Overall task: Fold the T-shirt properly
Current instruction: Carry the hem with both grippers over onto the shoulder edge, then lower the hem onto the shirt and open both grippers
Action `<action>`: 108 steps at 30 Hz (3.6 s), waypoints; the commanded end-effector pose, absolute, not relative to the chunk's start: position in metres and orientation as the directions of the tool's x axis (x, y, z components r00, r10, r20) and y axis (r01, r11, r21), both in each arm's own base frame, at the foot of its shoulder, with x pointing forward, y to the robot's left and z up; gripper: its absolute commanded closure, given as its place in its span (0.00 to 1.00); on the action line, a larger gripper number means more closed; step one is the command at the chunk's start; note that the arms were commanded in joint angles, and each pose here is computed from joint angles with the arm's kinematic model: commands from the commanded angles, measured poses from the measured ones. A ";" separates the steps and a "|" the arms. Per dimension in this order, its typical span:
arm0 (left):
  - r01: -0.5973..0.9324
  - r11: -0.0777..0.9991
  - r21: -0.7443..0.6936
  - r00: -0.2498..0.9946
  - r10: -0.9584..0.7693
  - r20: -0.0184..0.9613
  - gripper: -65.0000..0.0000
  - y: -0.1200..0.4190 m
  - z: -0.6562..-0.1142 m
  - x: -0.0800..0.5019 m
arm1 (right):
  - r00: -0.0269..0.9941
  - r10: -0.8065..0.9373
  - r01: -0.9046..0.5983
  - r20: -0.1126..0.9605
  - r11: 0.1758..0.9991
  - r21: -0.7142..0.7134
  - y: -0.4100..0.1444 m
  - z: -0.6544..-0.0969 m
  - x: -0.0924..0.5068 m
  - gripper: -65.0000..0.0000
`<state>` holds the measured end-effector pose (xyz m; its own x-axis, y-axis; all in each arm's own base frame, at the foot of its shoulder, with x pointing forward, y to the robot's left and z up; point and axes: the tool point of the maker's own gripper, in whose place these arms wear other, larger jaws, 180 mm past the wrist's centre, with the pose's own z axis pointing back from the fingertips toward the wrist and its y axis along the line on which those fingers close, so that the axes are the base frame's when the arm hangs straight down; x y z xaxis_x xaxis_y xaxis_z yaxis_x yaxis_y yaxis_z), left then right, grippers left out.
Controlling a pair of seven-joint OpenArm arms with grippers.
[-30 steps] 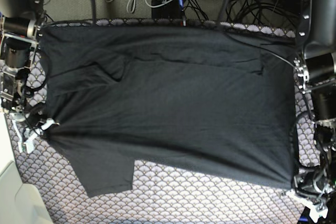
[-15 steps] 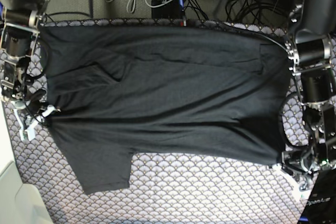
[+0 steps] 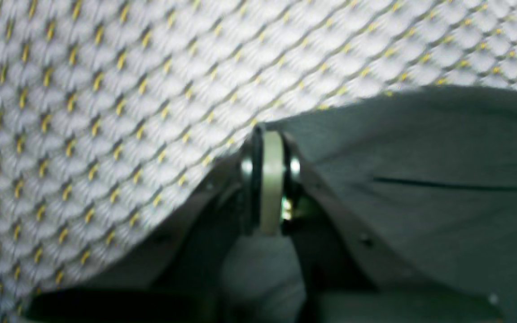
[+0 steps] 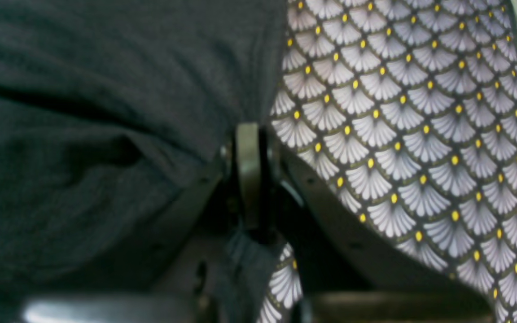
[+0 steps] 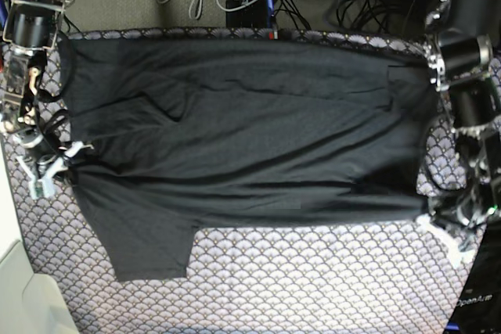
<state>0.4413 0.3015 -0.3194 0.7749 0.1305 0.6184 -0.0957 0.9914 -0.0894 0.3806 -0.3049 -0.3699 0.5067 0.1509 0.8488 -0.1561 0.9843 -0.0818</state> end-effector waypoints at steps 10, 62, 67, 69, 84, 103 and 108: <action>0.044 0.999 0.014 0.770 -0.043 0.636 0.99 0.311 -0.308 0.422 | 0.456 0.155 -0.168 0.876 0.982 -0.087 -0.325 -0.345 0.377 1.00; 0.076 0.994 0.075 0.848 -0.104 0.520 0.99 0.353 -0.351 0.355 | 0.538 0.193 -0.130 0.820 0.981 -0.146 -0.356 -0.365 0.309 1.00; 0.077 0.995 0.069 0.871 -0.101 0.481 0.99 0.353 -0.368 0.338 | 0.558 0.193 -0.132 0.807 0.981 -0.143 -0.356 -0.373 0.299 1.00; 0.090 0.994 0.070 0.872 -0.112 0.477 0.99 0.352 -0.369 0.337 | 0.568 0.193 -0.134 0.800 0.981 -0.141 -0.356 -0.377 0.294 1.00; 0.183 0.979 0.085 0.857 -0.201 0.474 0.99 0.348 -0.366 0.337 | 0.565 0.293 -0.210 0.771 0.955 -0.209 -0.343 -0.368 0.264 1.00; 0.187 0.976 0.107 0.887 -0.215 0.408 0.99 0.358 -0.363 0.330 | 0.625 0.269 -0.171 0.733 0.963 -0.207 -0.360 -0.380 0.233 1.00; 0.220 0.970 0.108 0.890 -0.245 0.385 0.99 0.350 -0.369 0.329 | 0.633 0.276 -0.208 0.723 0.961 -0.184 -0.344 -0.390 0.233 1.00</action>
